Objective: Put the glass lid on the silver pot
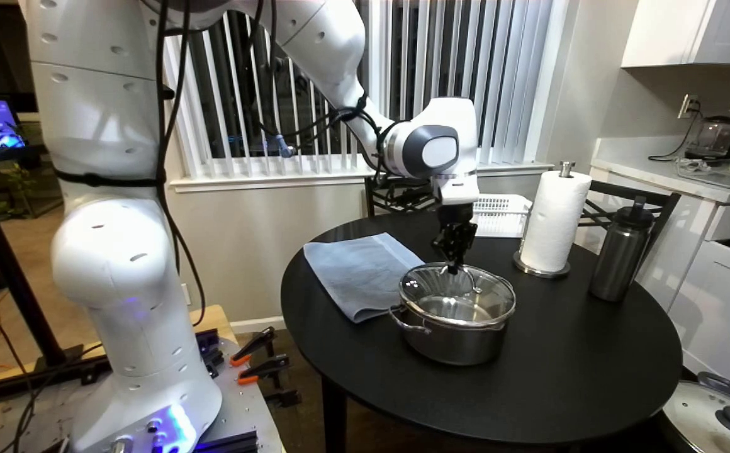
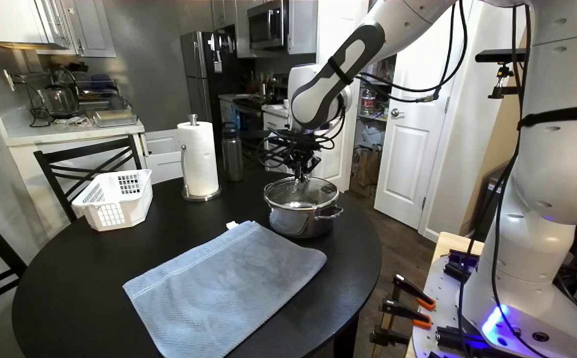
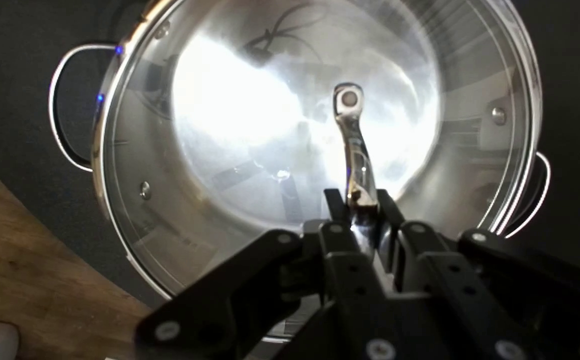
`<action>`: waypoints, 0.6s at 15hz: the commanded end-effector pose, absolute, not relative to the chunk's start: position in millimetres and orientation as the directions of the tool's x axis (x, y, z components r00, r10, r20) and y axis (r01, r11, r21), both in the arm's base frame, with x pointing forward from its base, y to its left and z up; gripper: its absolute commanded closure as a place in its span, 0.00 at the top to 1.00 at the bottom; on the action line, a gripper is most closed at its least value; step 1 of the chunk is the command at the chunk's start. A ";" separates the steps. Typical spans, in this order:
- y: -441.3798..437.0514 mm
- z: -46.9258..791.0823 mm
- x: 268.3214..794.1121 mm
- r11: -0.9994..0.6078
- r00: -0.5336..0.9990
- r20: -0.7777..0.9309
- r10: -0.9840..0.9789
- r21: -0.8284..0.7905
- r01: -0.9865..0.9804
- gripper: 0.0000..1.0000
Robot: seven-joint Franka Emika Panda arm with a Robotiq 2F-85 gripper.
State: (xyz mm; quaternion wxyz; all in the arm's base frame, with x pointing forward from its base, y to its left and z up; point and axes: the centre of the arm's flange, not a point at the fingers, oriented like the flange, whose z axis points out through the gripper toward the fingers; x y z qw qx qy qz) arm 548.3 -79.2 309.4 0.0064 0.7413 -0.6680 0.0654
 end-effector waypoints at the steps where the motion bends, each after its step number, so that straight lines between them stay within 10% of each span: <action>1: -80.6 315.4 562.0 -0.107 0.098 0.089 -0.991 -0.100 -0.989 0.07; 2: -80.2 314.5 563.2 -0.112 0.105 0.075 -0.992 -0.097 -0.989 0.43; 3: -79.7 314.2 564.3 -0.114 0.108 0.063 -0.992 -0.099 -0.989 0.44; 4: -78.9 309.0 556.3 -0.100 0.092 0.090 -0.992 -0.087 -0.991 0.23; 9: -77.0 313.6 561.0 -0.101 0.093 0.080 -0.993 -0.101 -0.990 0.44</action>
